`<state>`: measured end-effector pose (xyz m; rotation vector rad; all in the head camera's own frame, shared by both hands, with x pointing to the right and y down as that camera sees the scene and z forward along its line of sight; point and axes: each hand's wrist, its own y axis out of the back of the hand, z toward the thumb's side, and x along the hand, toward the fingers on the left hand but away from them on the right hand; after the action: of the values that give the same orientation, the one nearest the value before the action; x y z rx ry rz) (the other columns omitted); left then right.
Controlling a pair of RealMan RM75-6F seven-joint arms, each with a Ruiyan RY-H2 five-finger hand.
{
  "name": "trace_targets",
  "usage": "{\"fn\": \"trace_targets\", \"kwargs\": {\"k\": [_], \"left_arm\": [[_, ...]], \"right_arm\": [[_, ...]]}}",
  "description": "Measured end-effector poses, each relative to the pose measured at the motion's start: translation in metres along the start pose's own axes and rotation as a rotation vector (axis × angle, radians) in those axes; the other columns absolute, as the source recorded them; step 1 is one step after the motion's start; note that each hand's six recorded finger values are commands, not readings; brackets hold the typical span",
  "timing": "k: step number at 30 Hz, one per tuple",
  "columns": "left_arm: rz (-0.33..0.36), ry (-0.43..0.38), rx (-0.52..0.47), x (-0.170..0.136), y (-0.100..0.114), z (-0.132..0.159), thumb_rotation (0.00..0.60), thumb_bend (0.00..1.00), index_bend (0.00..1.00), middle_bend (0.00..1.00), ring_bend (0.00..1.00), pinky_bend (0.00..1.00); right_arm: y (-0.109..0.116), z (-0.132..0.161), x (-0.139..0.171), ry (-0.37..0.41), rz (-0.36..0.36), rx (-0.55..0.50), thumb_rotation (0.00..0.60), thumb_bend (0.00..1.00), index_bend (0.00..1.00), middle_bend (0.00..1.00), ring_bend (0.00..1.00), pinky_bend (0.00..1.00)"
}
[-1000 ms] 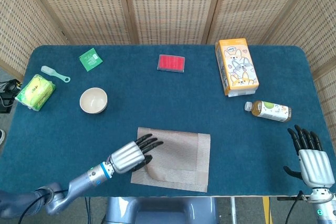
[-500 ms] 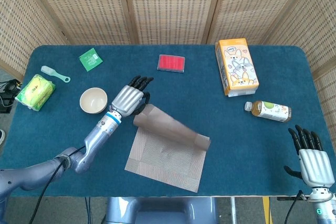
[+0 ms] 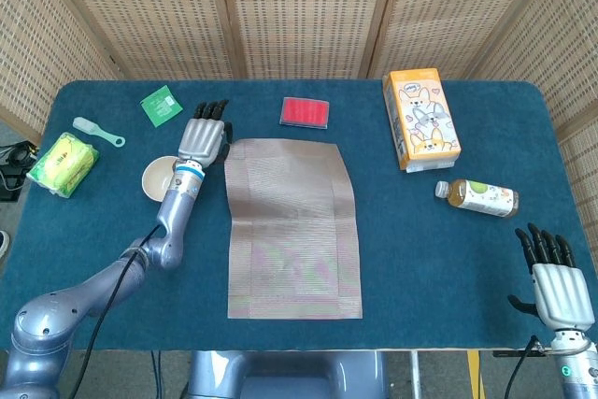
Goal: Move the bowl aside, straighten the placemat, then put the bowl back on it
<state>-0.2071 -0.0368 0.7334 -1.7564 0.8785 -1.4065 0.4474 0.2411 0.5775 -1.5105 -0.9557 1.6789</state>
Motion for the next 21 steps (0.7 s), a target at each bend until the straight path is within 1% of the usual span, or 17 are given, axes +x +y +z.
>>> {"fn": "trace_targets", "kwargs": {"k": [3,7,10,13,16,19,21], "left_arm": [[0.026,0.007,-0.049,-0.001,0.008,0.000,0.600,0.00,0.00,0.00,0.00,0.00],[0.069,-0.006,-0.058,-0.008,0.023,-0.005,0.600,0.00,0.00,0.00,0.00,0.00],[0.103,-0.017,-0.053,-0.017,0.037,-0.013,0.600,0.00,0.00,0.00,0.00,0.00],[0.132,-0.023,-0.050,-0.033,0.049,-0.023,0.600,0.00,0.00,0.00,0.00,0.00],[0.153,-0.022,-0.053,-0.056,0.060,-0.035,0.600,0.00,0.00,0.00,0.00,0.00],[0.164,-0.002,-0.060,-0.087,0.066,-0.051,0.600,0.00,0.00,0.00,0.00,0.00],[0.163,0.019,-0.066,-0.115,0.070,-0.064,0.600,0.00,0.00,0.00,0.00,0.00]], "right_arm": [[-0.001,0.002,0.000,0.008,0.004,0.003,0.600,0.00,0.00,0.00,0.00,0.00],[-0.003,0.006,0.001,0.032,0.006,0.012,0.600,0.00,0.00,0.00,0.00,0.00],[-0.004,0.013,0.001,0.069,0.007,0.029,0.600,0.00,0.00,0.00,0.00,0.00],[-0.004,0.025,0.000,0.136,0.005,0.058,0.600,0.00,0.00,0.00,0.00,0.00],[-0.002,0.043,-0.001,0.233,0.001,0.085,0.600,0.00,0.00,0.00,0.00,0.00],[0.000,0.064,-0.004,0.354,-0.010,0.119,0.600,0.00,0.00,0.00,0.00,0.00],[0.001,0.081,-0.007,0.445,-0.016,0.145,0.600,0.00,0.00,0.00,0.00,0.00]]}}
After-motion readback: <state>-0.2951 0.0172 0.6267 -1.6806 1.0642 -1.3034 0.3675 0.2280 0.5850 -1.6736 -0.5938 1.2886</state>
